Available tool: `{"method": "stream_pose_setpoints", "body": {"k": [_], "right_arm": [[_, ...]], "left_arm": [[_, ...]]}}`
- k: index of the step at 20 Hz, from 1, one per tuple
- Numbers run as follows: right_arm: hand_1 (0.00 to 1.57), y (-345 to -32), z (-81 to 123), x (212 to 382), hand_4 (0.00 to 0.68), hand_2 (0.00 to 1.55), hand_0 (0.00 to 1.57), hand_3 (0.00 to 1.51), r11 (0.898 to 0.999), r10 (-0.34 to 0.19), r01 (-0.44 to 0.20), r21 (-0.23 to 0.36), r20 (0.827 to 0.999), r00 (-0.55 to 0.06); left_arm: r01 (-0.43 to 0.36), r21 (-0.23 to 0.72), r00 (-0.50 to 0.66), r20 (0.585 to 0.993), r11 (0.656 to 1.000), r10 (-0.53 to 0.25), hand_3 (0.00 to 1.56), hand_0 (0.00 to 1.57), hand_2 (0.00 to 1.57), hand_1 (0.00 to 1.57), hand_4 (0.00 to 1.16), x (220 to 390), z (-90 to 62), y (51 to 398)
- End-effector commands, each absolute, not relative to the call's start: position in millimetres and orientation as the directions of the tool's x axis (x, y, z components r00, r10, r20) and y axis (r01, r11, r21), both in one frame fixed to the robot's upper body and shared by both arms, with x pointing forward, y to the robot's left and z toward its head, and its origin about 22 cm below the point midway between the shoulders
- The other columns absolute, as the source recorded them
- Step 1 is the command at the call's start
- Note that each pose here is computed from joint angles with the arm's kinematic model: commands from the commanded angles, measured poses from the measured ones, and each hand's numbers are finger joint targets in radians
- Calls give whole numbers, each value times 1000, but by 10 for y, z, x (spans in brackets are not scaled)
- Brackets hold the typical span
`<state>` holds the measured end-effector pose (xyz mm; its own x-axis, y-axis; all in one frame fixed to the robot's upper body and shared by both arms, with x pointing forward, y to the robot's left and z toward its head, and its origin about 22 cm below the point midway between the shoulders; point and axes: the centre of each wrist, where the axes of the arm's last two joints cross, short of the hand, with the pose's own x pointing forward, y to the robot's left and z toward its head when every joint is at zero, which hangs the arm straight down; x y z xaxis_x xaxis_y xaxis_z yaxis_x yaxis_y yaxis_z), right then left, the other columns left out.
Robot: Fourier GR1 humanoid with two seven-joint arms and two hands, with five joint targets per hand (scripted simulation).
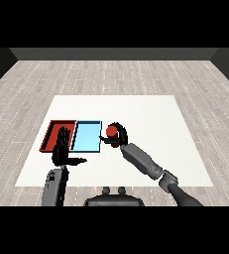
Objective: Pick the red can and put it in the red box
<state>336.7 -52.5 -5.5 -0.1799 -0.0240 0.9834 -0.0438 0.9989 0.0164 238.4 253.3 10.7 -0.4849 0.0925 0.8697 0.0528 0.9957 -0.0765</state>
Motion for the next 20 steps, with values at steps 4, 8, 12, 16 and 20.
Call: {"method": "stream_pose_setpoints", "body": {"k": [4,8,12,16,20], "right_arm": [[1514,-656,409,3195,641,1469,1514,1408,996,-81,-65,64,942,-326],[1465,-860,536,3106,633,1420,1465,1391,996,-81,-69,59,913,-400],[1465,-997,621,3161,633,1420,1465,1391,996,-77,-66,55,913,-401],[1449,-1013,647,3161,636,1407,1449,1384,995,-99,-63,80,908,-408],[1428,-1125,684,2942,629,1411,1428,1387,995,-87,-79,58,895,-437]], "left_arm": [[160,-67,-487,863,985,138,0,0,0,0,0,2475,293,2225],[200,-42,-420,899,979,124,0,0,0,0,0,2352,437,1897],[199,-20,-414,905,980,102,0,0,0,0,0,2443,514,1818],[219,-10,-404,909,976,100,0,0,0,0,0,2382,680,1718],[234,22,-371,926,972,68,0,0,0,0,0,2623,549,1509]]}}
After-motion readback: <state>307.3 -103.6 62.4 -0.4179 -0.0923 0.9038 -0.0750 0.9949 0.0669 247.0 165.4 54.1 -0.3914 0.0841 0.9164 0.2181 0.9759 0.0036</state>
